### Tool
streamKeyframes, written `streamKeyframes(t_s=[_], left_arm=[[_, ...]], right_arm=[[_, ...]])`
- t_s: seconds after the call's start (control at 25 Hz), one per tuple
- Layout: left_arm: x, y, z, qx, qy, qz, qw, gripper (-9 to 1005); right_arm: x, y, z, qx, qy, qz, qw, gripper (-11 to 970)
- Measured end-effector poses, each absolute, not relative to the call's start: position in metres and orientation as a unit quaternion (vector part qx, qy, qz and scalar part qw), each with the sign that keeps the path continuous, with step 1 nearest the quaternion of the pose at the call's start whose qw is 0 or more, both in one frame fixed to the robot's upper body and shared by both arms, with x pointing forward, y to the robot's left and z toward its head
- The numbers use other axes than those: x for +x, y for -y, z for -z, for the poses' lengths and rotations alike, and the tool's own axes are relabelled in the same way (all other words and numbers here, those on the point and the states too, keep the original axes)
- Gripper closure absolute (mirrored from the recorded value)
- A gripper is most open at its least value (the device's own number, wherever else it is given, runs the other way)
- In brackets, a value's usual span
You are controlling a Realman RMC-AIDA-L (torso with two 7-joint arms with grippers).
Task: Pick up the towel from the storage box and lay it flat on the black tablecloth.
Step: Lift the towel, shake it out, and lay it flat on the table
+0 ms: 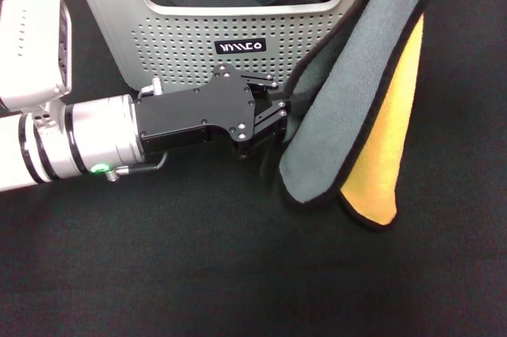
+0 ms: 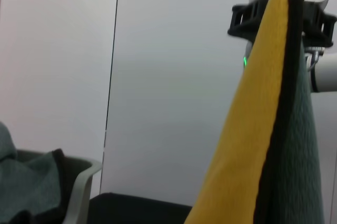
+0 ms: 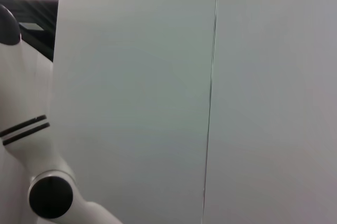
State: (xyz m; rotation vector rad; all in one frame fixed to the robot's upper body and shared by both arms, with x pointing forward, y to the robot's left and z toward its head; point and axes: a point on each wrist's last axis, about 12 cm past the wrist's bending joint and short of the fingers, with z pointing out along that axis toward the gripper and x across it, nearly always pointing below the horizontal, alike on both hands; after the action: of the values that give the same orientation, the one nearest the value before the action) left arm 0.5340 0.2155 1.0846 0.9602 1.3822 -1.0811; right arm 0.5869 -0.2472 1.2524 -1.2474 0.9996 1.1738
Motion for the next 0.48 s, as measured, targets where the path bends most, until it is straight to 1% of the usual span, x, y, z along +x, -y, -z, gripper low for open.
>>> streamKeyframes(t_s=[0.48], left_arm=[[0.533, -0.217, -1.08, 0.403, -0.593, 0.447, 0.535, 876]], right_arm=[[0.578, 0.269, -1.258, -0.511, -0.41, -0.487, 0.578, 946]])
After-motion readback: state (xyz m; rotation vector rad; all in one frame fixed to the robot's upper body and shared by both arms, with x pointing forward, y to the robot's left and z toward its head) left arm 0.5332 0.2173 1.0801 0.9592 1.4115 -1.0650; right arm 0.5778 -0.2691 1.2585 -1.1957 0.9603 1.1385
